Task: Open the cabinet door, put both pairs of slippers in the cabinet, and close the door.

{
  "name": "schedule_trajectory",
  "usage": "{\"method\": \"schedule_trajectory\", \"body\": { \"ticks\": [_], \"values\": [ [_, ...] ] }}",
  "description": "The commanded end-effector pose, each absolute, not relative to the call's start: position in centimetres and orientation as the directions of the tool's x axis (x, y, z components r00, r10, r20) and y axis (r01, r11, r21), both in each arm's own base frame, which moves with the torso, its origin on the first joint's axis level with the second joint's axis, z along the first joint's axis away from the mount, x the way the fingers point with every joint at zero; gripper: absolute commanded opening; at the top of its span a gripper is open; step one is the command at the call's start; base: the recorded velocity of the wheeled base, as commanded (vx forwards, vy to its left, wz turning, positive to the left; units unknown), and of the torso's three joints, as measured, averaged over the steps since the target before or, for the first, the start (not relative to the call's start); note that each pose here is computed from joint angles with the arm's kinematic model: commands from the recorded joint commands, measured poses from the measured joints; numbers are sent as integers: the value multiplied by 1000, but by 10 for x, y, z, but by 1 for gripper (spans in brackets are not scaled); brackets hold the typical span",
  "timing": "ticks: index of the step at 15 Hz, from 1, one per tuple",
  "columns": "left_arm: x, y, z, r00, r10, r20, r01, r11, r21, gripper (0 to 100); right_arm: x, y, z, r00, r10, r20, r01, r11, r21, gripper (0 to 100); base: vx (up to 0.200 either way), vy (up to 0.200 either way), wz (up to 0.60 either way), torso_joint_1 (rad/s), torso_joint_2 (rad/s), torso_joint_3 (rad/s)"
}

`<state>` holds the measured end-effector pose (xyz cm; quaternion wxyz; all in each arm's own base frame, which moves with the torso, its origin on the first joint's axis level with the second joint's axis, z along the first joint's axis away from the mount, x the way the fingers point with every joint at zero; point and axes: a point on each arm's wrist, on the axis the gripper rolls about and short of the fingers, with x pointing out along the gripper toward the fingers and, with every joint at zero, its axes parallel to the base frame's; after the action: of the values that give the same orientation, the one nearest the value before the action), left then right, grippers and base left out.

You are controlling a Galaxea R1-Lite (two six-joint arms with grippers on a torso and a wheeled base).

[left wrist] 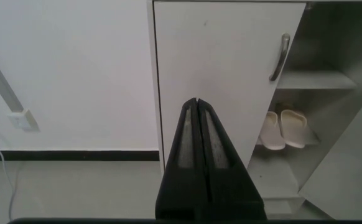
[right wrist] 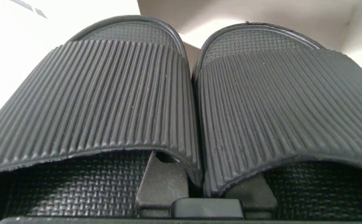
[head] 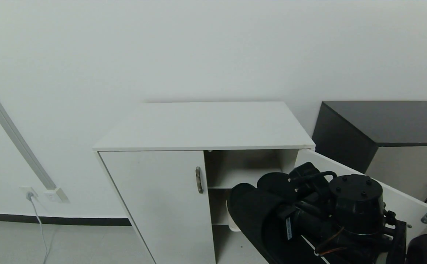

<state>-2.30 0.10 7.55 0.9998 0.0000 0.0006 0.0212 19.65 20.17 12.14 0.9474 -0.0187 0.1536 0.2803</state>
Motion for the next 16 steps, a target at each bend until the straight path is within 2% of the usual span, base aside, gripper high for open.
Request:
{"method": "schedule_trajectory", "body": {
  "ticks": [1, 9, 16],
  "values": [
    [-23, 1, 75, 999, 43, -3, -43, 999, -1, 0, 196, 202, 120, 794, 525, -306, -537, 842, 49, 0, 0, 0, 0, -212, 535, 330],
    [-23, 1, 75, 999, 43, -3, -43, 999, -3, 0, 196, 204, 116, 790, 526, -314, -540, 840, 48, 0, 0, 0, 0, -168, 492, 320],
    [-23, 1, 75, 999, 43, -3, -43, 999, -4, 0, 198, 206, 110, 788, 525, -322, -540, 840, 46, 0, 0, 0, 0, -111, 461, 349]
  ]
}}
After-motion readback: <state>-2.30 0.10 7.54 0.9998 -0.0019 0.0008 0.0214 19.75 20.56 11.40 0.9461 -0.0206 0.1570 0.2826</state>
